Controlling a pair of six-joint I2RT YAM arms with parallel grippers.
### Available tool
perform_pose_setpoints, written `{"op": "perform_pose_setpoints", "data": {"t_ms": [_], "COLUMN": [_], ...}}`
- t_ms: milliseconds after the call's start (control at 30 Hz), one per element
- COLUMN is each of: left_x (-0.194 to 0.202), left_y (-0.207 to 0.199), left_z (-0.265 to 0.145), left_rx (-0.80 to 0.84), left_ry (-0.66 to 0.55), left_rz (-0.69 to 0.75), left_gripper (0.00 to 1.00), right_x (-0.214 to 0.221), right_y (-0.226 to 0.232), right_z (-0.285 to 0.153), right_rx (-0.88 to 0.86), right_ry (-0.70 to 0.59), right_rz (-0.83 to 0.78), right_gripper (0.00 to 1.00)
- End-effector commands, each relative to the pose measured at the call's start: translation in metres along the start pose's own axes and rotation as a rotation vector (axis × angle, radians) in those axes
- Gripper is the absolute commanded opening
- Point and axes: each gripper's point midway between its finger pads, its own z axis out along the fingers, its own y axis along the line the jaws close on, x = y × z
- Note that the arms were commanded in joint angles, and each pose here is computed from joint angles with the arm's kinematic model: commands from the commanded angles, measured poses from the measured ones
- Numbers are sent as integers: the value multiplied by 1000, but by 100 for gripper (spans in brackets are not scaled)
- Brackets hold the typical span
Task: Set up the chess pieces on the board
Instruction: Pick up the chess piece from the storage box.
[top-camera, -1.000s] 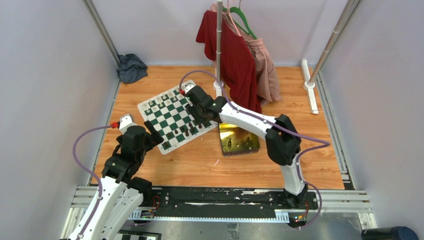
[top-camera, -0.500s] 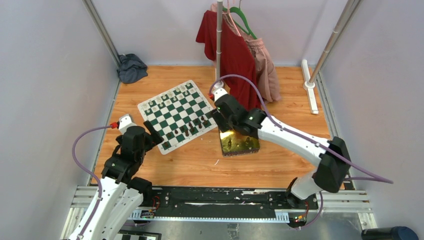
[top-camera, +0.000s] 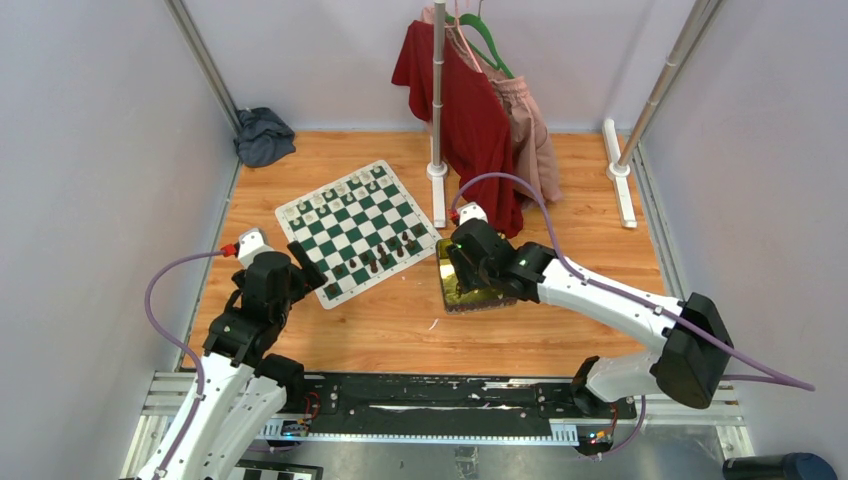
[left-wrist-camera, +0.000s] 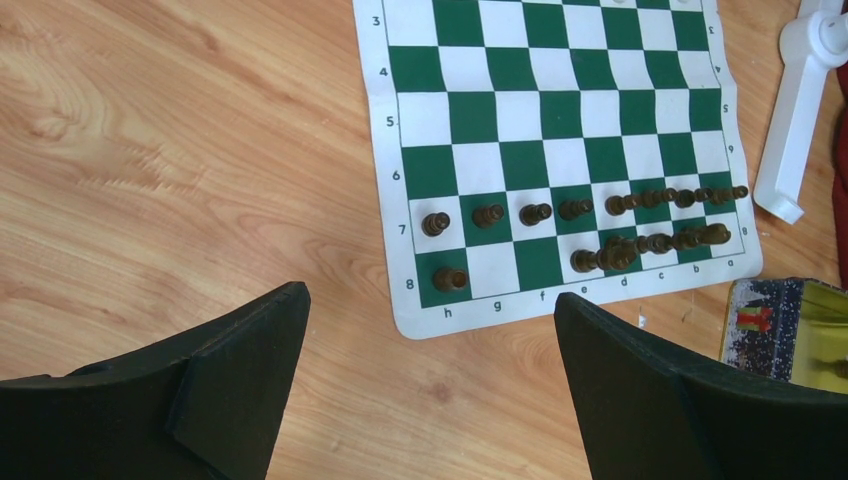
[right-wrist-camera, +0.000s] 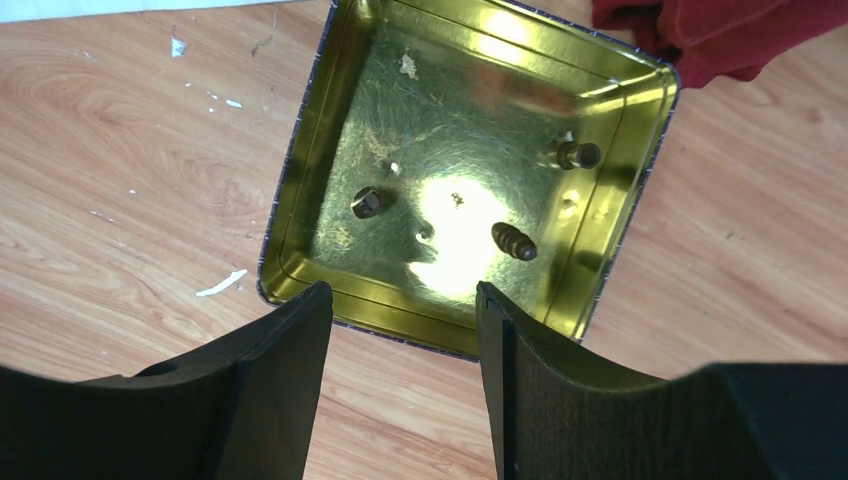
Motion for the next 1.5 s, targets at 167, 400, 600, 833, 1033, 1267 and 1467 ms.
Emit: {"op": "perform_pose_setpoints", "data": {"t_ms": [167, 400, 600, 833, 1033, 1267, 1467], "left_x": [-3, -3, -2, -1, -1, -2, -2], "left_y": [-3, -4, -5, -5, -6, -5, -5], "left_z": [0, -1, 0, 1, 1, 1, 1], "left_rx": [14, 19, 27, 29, 33, 33, 30], "left_ry": [-13, -17, -16, -14, -15, -18, -17], "left_rz": [14, 14, 18, 22, 22, 21, 22], "left_gripper": [100, 100, 100, 100, 100, 100, 100], "right_x": [6, 14, 22, 28, 28, 25, 26], "right_y": [22, 19, 16, 19, 17, 13, 14], "right_z": [17, 33, 45, 58, 68, 74, 77], "right_rx": [-35, 45, 81, 88, 95, 97, 85], "right_ry": [32, 72, 97, 125, 132, 132, 147], "right_rz": [233, 288, 299, 308, 312, 320, 320], "right_gripper": [59, 58, 58, 57, 54, 50, 48]}}
